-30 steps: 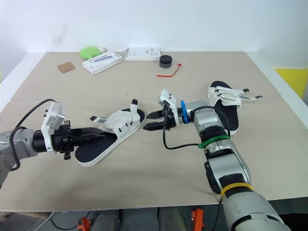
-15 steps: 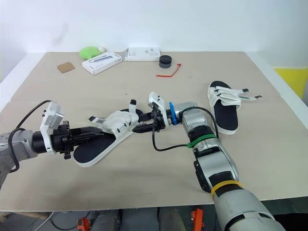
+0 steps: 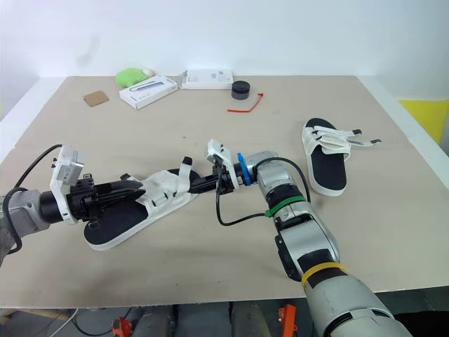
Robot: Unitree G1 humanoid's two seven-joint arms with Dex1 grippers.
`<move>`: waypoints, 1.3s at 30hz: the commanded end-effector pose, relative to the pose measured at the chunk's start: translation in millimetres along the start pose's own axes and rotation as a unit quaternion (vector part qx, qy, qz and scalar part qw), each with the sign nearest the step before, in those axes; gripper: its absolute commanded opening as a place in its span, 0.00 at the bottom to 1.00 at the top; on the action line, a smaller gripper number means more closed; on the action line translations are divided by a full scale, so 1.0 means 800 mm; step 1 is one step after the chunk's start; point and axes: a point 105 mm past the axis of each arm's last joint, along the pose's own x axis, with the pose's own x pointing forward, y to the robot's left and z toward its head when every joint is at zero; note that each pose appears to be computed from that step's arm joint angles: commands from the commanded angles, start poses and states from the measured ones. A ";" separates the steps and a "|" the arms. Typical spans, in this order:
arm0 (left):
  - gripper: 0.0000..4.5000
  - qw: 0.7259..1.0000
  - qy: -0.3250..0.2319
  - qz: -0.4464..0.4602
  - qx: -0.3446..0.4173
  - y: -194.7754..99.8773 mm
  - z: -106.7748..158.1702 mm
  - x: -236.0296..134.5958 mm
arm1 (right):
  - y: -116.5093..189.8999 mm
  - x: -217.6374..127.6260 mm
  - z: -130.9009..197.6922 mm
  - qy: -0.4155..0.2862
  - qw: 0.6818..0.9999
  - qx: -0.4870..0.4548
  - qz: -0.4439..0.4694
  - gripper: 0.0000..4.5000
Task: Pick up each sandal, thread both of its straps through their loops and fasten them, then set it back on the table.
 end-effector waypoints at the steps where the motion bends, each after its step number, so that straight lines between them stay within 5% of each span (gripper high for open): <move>1: 0.27 0.999 -0.022 0.002 0.023 -0.005 0.016 -0.004 | 0.000 -0.010 0.007 -0.015 1.000 -0.007 -0.002 0.01; 23: 0.27 0.997 -0.068 -0.037 -0.003 -0.003 0.036 0.020 | 0.044 -0.105 -0.028 -0.016 0.997 0.022 -0.079 0.01; 25: 0.27 0.994 -0.085 -0.060 -0.017 -0.007 0.044 0.035 | 0.053 -0.106 -0.041 -0.004 0.996 0.032 -0.086 0.14; 36: 0.27 0.986 -0.069 -0.147 -0.024 -0.027 0.048 0.079 | 0.088 -0.104 -0.055 -0.013 0.991 0.059 -0.120 0.15; 39: 0.27 0.984 -0.071 -0.158 -0.029 -0.028 0.049 0.086 | 0.094 -0.110 -0.058 -0.005 0.989 0.058 -0.135 0.34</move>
